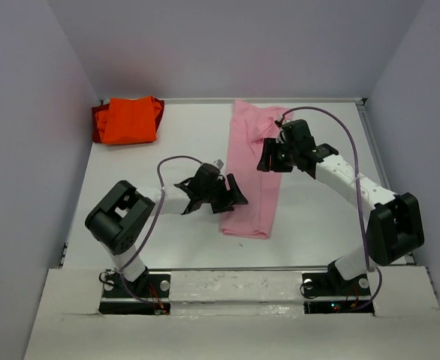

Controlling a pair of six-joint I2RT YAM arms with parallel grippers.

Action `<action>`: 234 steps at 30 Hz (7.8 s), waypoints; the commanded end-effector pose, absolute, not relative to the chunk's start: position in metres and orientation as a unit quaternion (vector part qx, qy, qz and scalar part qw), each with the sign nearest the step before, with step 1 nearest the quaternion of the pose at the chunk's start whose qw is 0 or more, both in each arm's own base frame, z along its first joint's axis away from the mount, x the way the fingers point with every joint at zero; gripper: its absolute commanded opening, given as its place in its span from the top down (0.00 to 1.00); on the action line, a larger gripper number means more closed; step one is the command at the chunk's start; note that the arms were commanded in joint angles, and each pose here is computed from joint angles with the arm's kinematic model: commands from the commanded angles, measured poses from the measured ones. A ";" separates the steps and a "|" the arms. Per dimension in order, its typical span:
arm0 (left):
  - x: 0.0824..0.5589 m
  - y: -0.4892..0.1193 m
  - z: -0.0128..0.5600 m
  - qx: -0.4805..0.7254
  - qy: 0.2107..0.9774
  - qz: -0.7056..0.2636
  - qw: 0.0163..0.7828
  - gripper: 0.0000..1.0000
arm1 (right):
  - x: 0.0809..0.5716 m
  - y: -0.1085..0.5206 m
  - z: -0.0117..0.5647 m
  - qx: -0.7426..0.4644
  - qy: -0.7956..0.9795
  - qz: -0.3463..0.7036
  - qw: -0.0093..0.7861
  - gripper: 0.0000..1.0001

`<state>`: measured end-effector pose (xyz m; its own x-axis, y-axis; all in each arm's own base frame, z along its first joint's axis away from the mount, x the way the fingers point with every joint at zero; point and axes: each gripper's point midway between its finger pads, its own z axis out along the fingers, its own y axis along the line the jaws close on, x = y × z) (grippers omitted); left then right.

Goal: Fold and stack the t-shirts
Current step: Fold the tshirt

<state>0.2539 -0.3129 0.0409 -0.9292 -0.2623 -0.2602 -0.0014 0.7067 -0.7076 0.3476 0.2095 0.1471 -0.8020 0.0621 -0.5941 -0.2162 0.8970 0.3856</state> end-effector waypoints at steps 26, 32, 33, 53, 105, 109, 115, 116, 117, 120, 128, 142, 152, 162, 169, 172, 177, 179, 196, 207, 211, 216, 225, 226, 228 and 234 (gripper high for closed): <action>0.273 -0.349 0.142 -0.025 0.888 -0.380 0.257 0.21 | 0.263 0.125 0.118 0.068 0.940 0.117 0.313 0.43; 0.253 -0.331 0.109 -0.030 0.897 -0.370 0.239 0.21 | 0.245 0.128 0.092 0.073 0.946 0.135 0.285 0.43; 0.248 -0.328 0.100 -0.031 0.901 -0.366 0.230 0.21 | 0.246 0.128 0.094 0.073 0.945 0.137 0.288 0.43; 0.207 -0.323 0.059 -0.037 0.912 -0.365 0.185 0.21 | 0.200 0.139 0.073 0.120 0.949 0.182 0.229 0.47; 0.174 -0.335 0.025 0.007 0.923 -0.361 0.132 0.45 | 0.202 0.142 0.022 0.135 0.964 0.114 0.198 0.50; 0.169 -0.337 0.022 0.011 0.925 -0.358 0.128 0.47 | 0.200 0.141 0.014 0.138 0.965 0.113 0.194 0.51; 0.165 -0.338 0.020 0.013 0.927 -0.354 0.124 0.57 | 0.201 0.142 0.012 0.136 0.964 0.115 0.195 0.61; 0.165 -0.338 0.020 0.014 0.927 -0.354 0.124 0.59 | 0.200 0.142 0.011 0.136 0.965 0.116 0.194 0.64; 0.166 -0.338 0.018 0.015 0.927 -0.353 0.124 0.66 | 0.201 0.143 0.012 0.136 0.964 0.120 0.196 0.69; 0.165 -0.338 0.014 0.021 0.929 -0.350 0.120 0.78 | 0.199 0.144 0.013 0.132 0.964 0.123 0.195 0.91; 0.158 -0.343 0.012 0.029 0.925 -0.361 0.112 1.00 | 0.191 0.151 0.024 0.123 0.962 0.151 0.194 1.00; 0.120 -0.353 0.058 0.038 0.909 -0.396 0.125 1.00 | 0.180 0.144 0.091 0.119 0.945 0.174 0.249 1.00; 0.185 -0.349 0.095 0.039 0.905 -0.367 0.210 1.00 | 0.210 0.143 0.119 0.126 0.934 0.153 0.297 1.00; 0.250 -0.343 0.113 0.043 0.903 -0.340 0.258 1.00 | 0.241 0.146 0.110 0.155 0.924 0.129 0.324 1.00; 0.287 -0.341 0.110 0.064 0.908 -0.316 0.267 1.00 | 0.263 0.145 0.097 0.168 0.923 0.094 0.335 1.00; 0.297 -0.343 0.103 0.075 0.913 -0.304 0.263 1.00 | 0.273 0.149 0.099 0.167 0.921 0.089 0.341 1.00; 0.310 -0.347 0.093 0.082 0.916 -0.297 0.257 1.00 | 0.292 0.151 0.107 0.158 0.918 0.070 0.356 1.00; 0.314 -0.347 0.093 0.082 0.916 -0.296 0.257 1.00 | 0.299 0.153 0.114 0.157 0.915 0.066 0.366 1.00; 0.365 -0.352 0.107 0.080 0.915 -0.287 0.272 1.00 | 0.349 0.150 0.111 0.160 0.907 -0.002 0.390 1.00; 0.398 -0.349 0.098 0.065 0.921 -0.271 0.271 0.89 | 0.384 0.149 0.124 0.162 0.896 -0.023 0.414 1.00; 0.408 -0.338 0.092 0.048 0.929 -0.254 0.266 0.20 | 0.391 0.146 0.127 0.160 0.894 -0.031 0.418 1.00; 0.424 -0.326 0.127 0.031 0.922 -0.269 0.278 0.01 | 0.399 0.141 0.123 0.164 0.894 -0.038 0.416 1.00; 0.416 -0.293 0.184 0.058 0.906 -0.248 0.338 0.01 | 0.422 0.138 0.118 0.169 0.894 -0.048 0.413 1.00; 0.415 -0.291 0.185 0.058 0.905 -0.253 0.338 0.01 | 0.425 0.135 0.116 0.172 0.894 -0.051 0.411 1.00; 0.413 -0.286 0.189 0.053 0.900 -0.271 0.336 0.01 | 0.433 0.133 0.112 0.177 0.894 -0.052 0.408 1.00; 0.406 -0.289 0.186 0.050 0.886 -0.332 0.321 0.01 | 0.455 0.121 0.097 0.185 0.899 -0.062 0.392 1.00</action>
<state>0.4132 -0.2848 0.1789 -0.7836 -0.1167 -0.6102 0.2555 0.8348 -0.4877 0.4276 0.1261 0.0854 -0.6714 0.2661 -0.6917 0.3616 0.9323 0.0077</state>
